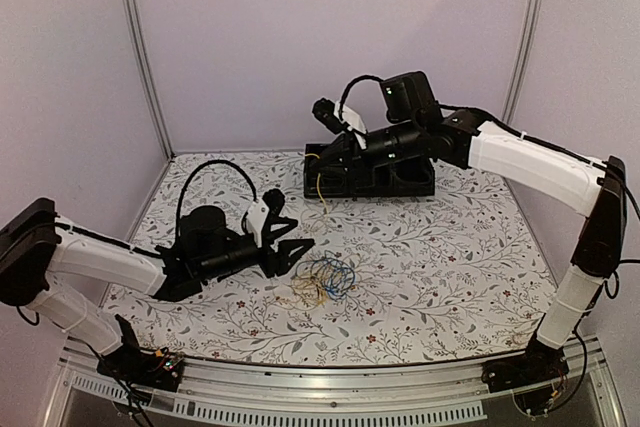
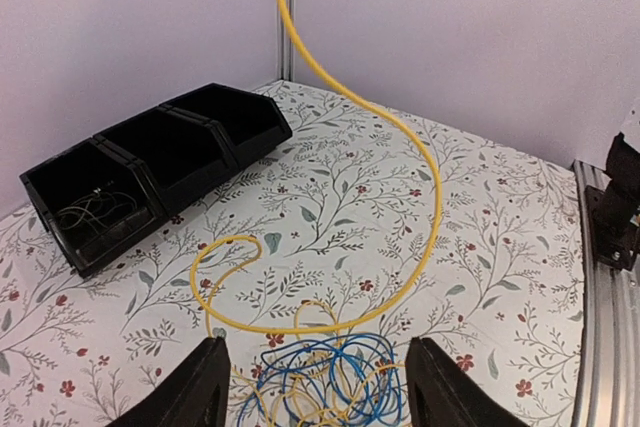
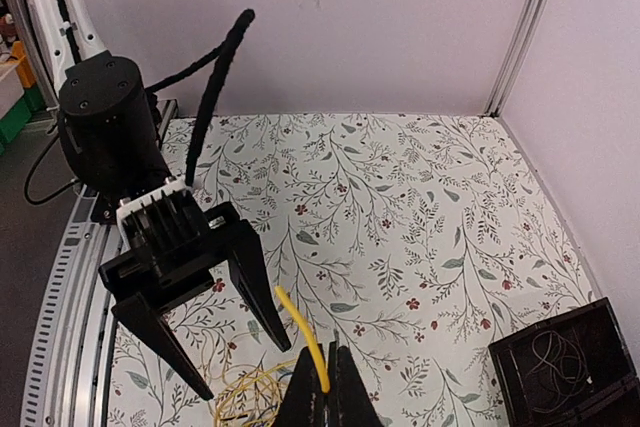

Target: Untangle the cables

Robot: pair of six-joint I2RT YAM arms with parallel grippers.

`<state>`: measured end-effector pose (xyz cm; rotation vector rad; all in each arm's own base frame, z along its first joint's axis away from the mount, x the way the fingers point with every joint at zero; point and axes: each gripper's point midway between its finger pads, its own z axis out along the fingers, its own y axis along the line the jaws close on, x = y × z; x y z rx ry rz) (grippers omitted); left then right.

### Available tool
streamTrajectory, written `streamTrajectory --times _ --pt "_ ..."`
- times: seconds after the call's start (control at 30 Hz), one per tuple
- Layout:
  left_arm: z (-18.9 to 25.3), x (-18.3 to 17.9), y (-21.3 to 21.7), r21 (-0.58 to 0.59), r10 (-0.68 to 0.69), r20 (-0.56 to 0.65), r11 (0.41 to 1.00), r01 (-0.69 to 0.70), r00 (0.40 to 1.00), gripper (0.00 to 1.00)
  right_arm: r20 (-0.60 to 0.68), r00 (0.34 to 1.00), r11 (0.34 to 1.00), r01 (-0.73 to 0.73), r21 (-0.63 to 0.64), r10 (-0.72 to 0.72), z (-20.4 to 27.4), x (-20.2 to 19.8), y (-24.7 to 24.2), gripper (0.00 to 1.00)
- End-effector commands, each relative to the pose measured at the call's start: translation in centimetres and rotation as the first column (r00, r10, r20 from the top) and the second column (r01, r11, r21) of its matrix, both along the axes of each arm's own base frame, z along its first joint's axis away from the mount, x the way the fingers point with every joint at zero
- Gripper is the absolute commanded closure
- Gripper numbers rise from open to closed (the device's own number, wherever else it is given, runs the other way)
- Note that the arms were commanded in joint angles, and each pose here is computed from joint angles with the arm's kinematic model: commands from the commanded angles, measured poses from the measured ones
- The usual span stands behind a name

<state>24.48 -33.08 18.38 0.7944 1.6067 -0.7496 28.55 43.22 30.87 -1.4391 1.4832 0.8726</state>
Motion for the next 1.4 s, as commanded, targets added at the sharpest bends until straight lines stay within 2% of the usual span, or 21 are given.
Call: streamTrajectory --times 0.0,0.13,0.23,0.37,0.43,0.57,0.67,0.77,0.93,1.1,1.2,1.37 --pt "1.4 1.6 -2.3 -0.1 0.067 0.09 0.993 -0.058 0.994 0.35 -0.032 0.999 1.0 -0.021 0.015 0.021 1.6 -0.9 -0.1 1.0" --pt "-0.4 5.3 -3.3 -0.097 0.208 0.082 0.975 -0.2 0.975 0.35 -0.023 0.999 0.999 -0.034 0.034 0.035 3.3 -1.6 -0.6 1.0" --pt "-2.7 6.9 -5.1 -0.066 0.208 0.081 0.977 -0.203 0.975 0.41 -0.005 0.999 0.998 -0.052 0.048 0.052 4.8 -2.3 -1.0 1.0" --pt "-5.4 7.3 -7.4 -0.074 0.142 0.047 0.988 -0.138 0.989 0.83 0.055 0.998 0.998 -0.025 0.061 0.022 7.1 -2.2 -1.8 1.0" --pt "-6.0 7.2 -7.5 -0.11 0.135 0.025 0.985 -0.132 0.99 0.99 0.103 0.995 0.998 0.0 0.067 -0.007 8.5 -1.8 -2.4 1.0" --pt "-7.4 6.7 -6.8 -0.157 0.148 -0.021 0.976 -0.15 0.989 1.0 0.213 0.97 0.984 0.085 0.156 -0.118 14.7 0.6 -5.8 1.0" --pt "-8.6 6.4 -6.6 -0.152 0.142 -0.047 0.977 -0.148 0.989 1.0 0.26 0.94 0.952 0.151 0.266 -0.221 20.4 2.4 -9.6 1.0" --pt "-9.3 6.3 -6.6 -0.148 0.134 -0.064 0.979 -0.143 0.989 1.0 0.309 0.895 0.918 0.215 0.332 -0.321 24.0 3.9 -12.5 1.0" --pt "-10.4 6.5 -7.0 -0.104 0.132 -0.085 0.985 -0.141 0.988 1.0 0.334 0.843 0.884 0.301 0.357 -0.422 25.0 5.9 -14.8 1.0" --pt "-12.7 6.9 -7.7 -0.033 0.131 -0.131 0.99 -0.136 0.983 0.87 0.339 0.816 0.862 0.338 0.376 -0.468 25.7 6.6 -15.9 1.0" --pt "-13.9 6.9 -8.1 -0.007 0.128 -0.163 0.991 -0.131 0.978 0.73 0.351 0.798 0.851 0.35 0.392 -0.49 26.5 6.8 -16.4 1.0" --pt "-14.4 6.7 -8.0 -0.008 0.123 -0.179 0.992 -0.127 0.976 0.71 0.386 0.756 0.835 0.38 0.398 -0.528 26.8 7.7 -16.9 1.0"
